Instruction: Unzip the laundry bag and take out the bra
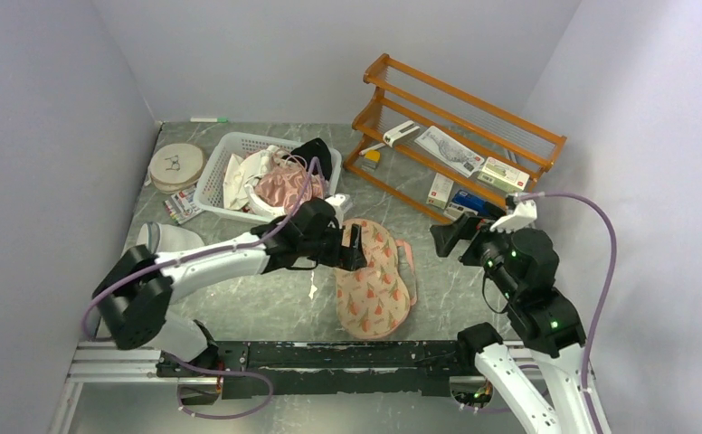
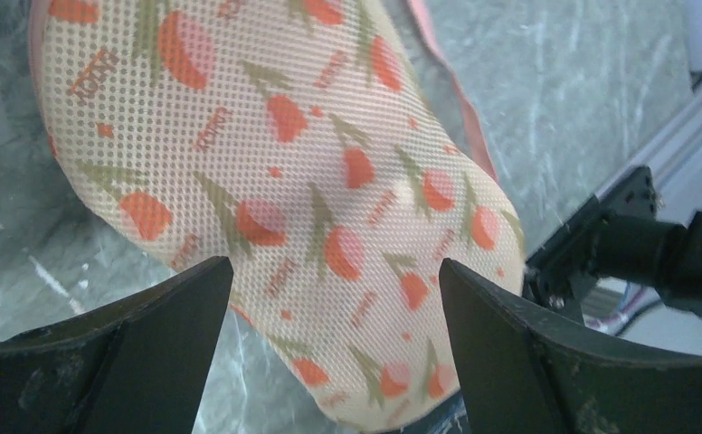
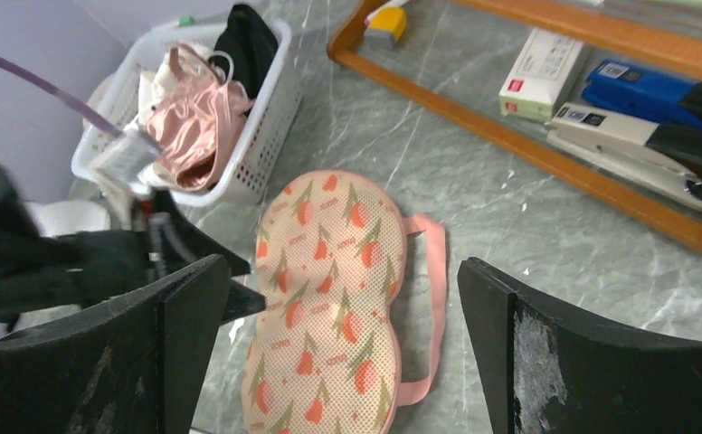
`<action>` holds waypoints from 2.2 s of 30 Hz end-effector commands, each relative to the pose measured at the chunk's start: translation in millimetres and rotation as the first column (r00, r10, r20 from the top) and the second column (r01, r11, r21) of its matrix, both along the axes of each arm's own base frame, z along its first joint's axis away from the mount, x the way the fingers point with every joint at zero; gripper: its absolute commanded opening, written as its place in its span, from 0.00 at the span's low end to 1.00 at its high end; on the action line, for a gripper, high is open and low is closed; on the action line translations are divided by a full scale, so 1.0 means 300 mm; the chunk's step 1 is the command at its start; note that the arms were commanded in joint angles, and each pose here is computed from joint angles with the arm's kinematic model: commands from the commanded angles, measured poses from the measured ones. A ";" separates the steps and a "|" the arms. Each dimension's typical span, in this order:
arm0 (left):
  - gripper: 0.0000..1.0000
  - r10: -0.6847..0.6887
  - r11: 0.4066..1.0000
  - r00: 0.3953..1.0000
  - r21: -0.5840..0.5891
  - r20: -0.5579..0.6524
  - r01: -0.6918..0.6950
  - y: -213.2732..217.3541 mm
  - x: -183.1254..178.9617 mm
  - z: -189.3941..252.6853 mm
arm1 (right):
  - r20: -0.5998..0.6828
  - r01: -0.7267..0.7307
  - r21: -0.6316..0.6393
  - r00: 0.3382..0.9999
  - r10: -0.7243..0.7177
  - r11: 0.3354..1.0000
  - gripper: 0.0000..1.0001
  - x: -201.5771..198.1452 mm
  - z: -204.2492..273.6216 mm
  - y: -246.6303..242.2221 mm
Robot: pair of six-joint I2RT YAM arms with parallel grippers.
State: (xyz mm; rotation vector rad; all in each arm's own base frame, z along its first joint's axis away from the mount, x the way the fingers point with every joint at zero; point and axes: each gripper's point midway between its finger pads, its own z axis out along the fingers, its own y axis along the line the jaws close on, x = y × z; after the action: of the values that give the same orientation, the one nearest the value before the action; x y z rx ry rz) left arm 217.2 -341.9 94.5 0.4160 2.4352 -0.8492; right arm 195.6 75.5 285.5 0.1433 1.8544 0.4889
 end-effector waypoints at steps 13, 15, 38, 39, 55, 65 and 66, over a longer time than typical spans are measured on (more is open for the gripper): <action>0.96 -0.049 0.981 0.994 -0.191 -0.093 0.030 0.172 -0.293 0.048 | -0.350 -0.453 0.137 0.810 0.470 0.881 1.00 0.072 -0.400 0.353; 0.96 -0.067 0.962 0.988 -0.271 -0.141 0.027 0.148 -0.324 0.032 | -0.399 -0.445 0.108 0.799 0.449 0.889 1.00 0.076 -0.457 0.375; 0.16 -0.046 0.915 0.972 -0.401 -0.231 -0.052 -0.038 -0.199 0.038 | -0.491 -0.457 0.018 0.771 0.406 0.889 0.96 -0.039 -0.563 0.422; 0.09 -0.038 0.911 0.973 -0.408 -0.227 -0.060 -0.038 -0.184 0.057 | -0.483 -0.457 0.032 0.772 0.414 0.889 0.94 -0.043 -0.552 0.429; 0.07 0.344 0.893 0.909 -0.218 -0.237 -0.394 0.028 0.069 0.165 | -0.350 -0.512 0.139 0.775 0.526 0.848 0.77 -0.131 -0.365 0.557; 0.07 0.442 0.848 0.845 -0.167 -0.300 -0.503 0.043 0.092 0.187 | -0.263 -0.497 0.049 0.830 0.491 0.866 0.59 -0.132 -0.390 0.641; 0.07 0.451 0.843 0.837 -0.160 -0.310 -0.514 0.045 0.093 0.187 | -0.255 -0.486 0.023 0.842 0.476 0.873 0.58 -0.126 -0.398 0.644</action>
State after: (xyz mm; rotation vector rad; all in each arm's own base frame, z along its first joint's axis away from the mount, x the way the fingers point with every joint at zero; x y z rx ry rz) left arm 230.0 -332.8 138.9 -0.3043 2.4788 -1.0378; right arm 140.4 266.3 169.1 -0.3793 2.2309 0.9340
